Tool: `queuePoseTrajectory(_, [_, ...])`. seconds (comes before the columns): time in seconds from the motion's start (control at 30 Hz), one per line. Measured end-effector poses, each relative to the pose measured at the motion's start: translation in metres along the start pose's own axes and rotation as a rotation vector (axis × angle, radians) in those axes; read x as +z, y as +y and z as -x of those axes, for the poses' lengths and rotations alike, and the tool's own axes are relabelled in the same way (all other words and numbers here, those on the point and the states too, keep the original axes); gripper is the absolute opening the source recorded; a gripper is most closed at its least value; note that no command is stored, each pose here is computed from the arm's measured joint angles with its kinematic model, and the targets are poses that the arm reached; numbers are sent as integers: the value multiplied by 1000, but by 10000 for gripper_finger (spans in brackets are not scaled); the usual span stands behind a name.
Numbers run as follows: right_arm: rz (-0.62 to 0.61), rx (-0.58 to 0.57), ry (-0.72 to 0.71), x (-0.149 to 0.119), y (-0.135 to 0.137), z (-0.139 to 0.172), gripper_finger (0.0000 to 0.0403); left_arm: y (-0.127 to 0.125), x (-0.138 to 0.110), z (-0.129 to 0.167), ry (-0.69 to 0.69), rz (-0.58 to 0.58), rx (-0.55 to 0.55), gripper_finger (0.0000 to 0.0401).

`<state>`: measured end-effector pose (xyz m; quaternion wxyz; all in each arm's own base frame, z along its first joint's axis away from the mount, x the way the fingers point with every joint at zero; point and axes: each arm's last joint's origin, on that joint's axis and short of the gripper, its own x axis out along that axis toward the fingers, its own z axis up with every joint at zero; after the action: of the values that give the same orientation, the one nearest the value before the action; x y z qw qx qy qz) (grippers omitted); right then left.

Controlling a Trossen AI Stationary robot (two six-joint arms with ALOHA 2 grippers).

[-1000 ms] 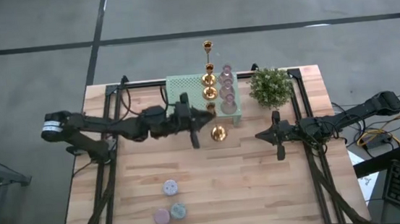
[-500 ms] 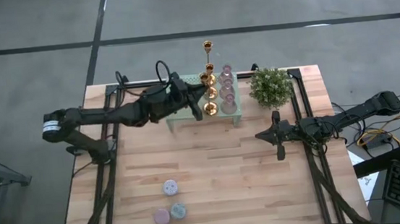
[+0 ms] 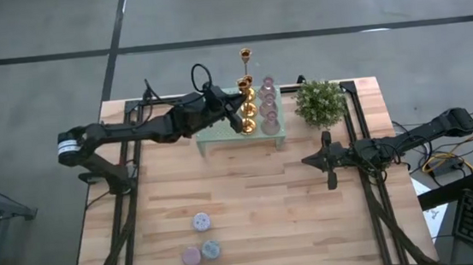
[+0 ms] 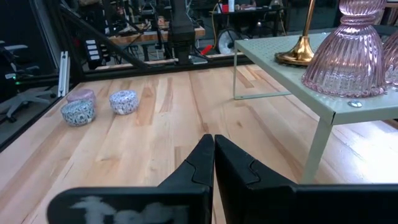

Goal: Pick & Place candle stick holders
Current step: Put the gold candle holder on the shelf aligned with the other candle holder on the shelf

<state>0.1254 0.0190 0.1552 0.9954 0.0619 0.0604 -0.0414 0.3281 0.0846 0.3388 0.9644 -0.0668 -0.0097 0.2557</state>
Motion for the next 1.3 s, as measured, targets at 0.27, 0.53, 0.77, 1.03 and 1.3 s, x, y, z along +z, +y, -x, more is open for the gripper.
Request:
queuePoseTrajectory(0.27, [0,-1,0,0,0,0,8,-2,-7,-8,-15,-9,-3,33])
queuePoseTrajectory(0.53, [0,0,0,0,0,0,8,-2,-7,-9,-14,-85,-6,36])
queuePoseTrajectory(0.77, [0,-1,0,0,0,0,8,-2,-9,-8,-10,-121,-14,37])
queuePoseTrajectory(1.03, [0,-1,1,0,0,0,8,-2,-13,-8,3,-132,-35,37])
queuePoseTrajectory(1.3, [0,-1,0,0,0,0,8,-2,-22,-9,67,-163,-54,71])
